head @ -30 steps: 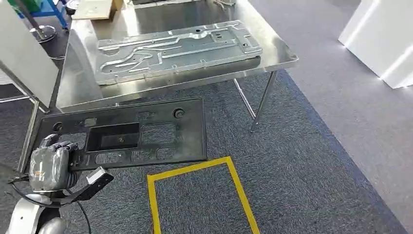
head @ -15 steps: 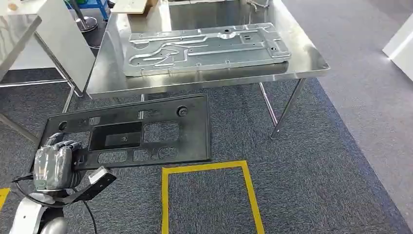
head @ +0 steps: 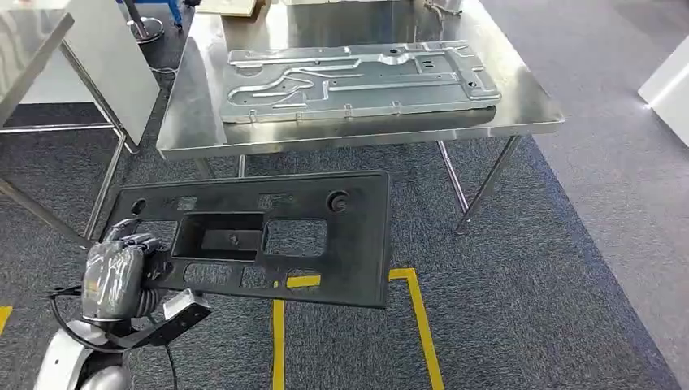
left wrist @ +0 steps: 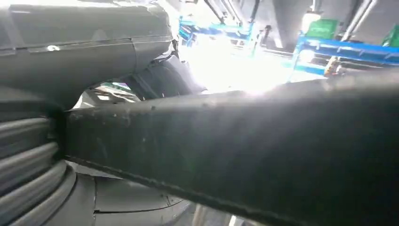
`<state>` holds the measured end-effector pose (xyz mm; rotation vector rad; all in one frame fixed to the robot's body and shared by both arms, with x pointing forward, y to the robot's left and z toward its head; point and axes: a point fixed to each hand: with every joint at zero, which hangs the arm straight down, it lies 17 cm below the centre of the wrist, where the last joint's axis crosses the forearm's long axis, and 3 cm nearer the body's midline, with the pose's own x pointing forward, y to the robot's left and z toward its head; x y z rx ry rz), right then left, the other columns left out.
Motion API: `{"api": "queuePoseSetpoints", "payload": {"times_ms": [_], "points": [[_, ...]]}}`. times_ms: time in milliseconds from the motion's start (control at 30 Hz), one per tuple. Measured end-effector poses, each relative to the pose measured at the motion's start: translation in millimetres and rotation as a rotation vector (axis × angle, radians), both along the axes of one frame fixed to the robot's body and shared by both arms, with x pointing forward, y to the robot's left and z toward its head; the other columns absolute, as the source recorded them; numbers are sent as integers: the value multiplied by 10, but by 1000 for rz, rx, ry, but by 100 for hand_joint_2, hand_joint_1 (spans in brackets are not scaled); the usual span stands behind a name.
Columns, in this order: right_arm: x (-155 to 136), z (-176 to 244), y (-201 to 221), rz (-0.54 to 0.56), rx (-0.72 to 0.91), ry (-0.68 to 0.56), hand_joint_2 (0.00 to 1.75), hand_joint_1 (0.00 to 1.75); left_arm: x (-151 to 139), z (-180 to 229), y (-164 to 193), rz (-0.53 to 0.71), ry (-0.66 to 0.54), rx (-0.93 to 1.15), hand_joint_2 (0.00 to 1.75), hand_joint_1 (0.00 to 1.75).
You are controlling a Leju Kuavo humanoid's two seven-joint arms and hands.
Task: Take the parts from the cabinet and place them on the table.
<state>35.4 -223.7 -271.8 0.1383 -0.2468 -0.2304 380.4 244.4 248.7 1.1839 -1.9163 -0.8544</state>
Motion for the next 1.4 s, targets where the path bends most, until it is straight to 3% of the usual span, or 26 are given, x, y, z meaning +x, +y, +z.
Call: {"api": "queuePoseSetpoints", "payload": {"times_ms": [467,1400], "points": [[-1,7,60,-11,10,-1,0,0,-126,76,-227,-59,-27,0,175,175],[29,7,20,-6,6,-8,0,0,-226,156,-299,-81,-62,11,175,175]]}}
